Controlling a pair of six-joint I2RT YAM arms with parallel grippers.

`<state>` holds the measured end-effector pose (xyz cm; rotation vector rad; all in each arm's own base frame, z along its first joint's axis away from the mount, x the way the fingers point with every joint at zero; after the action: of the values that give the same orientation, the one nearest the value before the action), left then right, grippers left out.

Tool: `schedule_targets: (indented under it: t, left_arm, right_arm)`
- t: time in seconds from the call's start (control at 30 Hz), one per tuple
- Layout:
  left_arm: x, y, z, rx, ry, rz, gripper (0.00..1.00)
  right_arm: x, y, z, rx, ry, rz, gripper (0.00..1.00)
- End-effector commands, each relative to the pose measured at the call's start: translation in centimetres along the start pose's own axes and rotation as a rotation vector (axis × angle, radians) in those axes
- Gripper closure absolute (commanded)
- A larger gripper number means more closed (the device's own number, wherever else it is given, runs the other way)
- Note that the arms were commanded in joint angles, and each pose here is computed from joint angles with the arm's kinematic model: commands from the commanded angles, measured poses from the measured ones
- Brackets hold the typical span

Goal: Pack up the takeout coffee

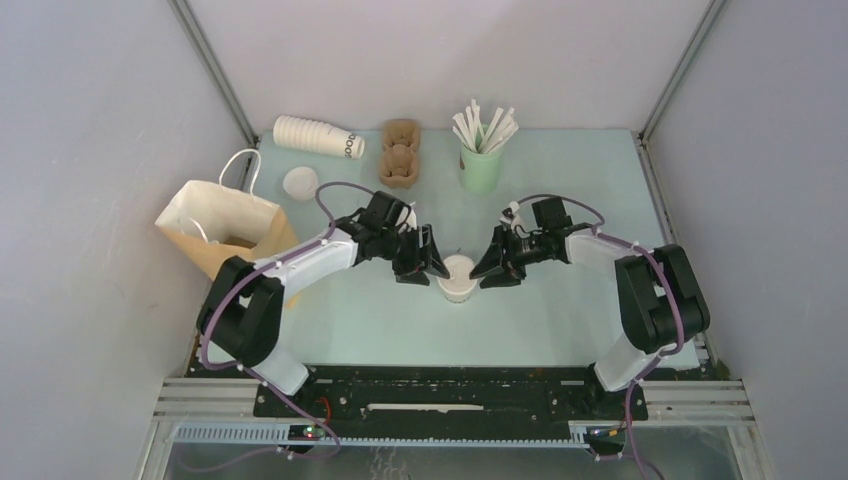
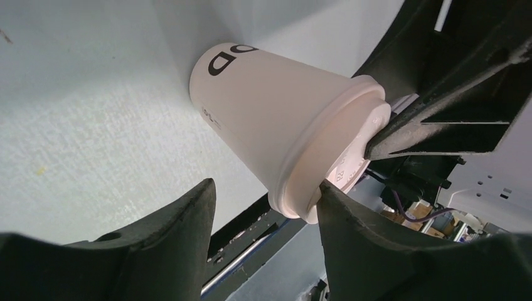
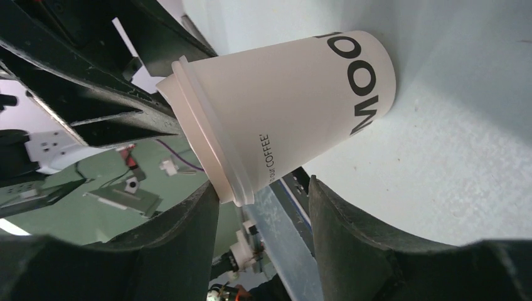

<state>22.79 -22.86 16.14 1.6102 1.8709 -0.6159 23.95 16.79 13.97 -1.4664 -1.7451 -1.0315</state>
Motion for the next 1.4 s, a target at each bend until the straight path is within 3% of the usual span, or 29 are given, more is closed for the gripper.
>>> schedule_targets:
  t: [0.0, 0.07, 0.2, 0.4, 0.6, 0.87, 1.13, 1.23, 1.37]
  left_arm:
    - [2.8, -0.6, 0.7, -0.008, 0.142, 0.024, 0.36]
    - [1.7, 0.2, 0.4, -0.021, 0.132, 0.038, 0.34]
    - [0.4, 1.1, -0.1, -0.035, 0.135, 0.049, 0.34]
    - [0.8, 1.0, 0.6, -0.017, 0.133, 0.032, 0.33]
    - [2.6, 0.5, 1.8, 0.012, 0.194, 0.016, 0.33]
    - [0.4, 0.9, -0.1, -0.032, 0.143, 0.048, 0.3]
    - [-0.2, 1.3, 0.0, -0.035, 0.127, 0.046, 0.28]
    - [-1.0, 1.5, -0.6, -0.046, 0.118, 0.07, 0.24]
    - [-3.7, 2.0, -2.8, -0.107, 0.067, 0.131, 0.12]
  right_arm:
    - [-3.0, 0.2, 1.1, -0.034, -0.048, 0.053, 0.4]
    - [-0.9, 1.1, 0.2, -0.048, 0.0, 0.047, 0.4]
    - [3.1, 2.4, -1.6, -0.106, 0.058, -0.044, 0.29]
    - [0.4, 3.5, 0.9, -0.06, 0.074, 0.01, 0.27]
    - [-5.7, 1.8, 3.0, -0.048, 0.003, 0.147, 0.34]
    - [0.8, 2.3, -0.6, -0.088, 0.079, -0.002, 0.26]
    - [-2.0, 0.0, 2.0, -0.009, 0.004, 0.013, 0.28]
    - [-2.2, -0.3, 1.7, -0.02, -0.05, -0.01, 0.3]
    - [1.2, 1.0, -0.5, -0.103, -0.069, -0.079, 0.24]
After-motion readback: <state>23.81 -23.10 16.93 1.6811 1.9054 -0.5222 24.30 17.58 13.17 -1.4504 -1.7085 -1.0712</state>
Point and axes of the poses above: each gripper's point midway between its finger pads, its own z axis out along the fingers, its own x axis along the line the jaws close on, y = z × x, the point moved 8 cm from there along -z, back along the fingers, and after that the axes turned 9 degrees about -z, right-handed, at the moved point
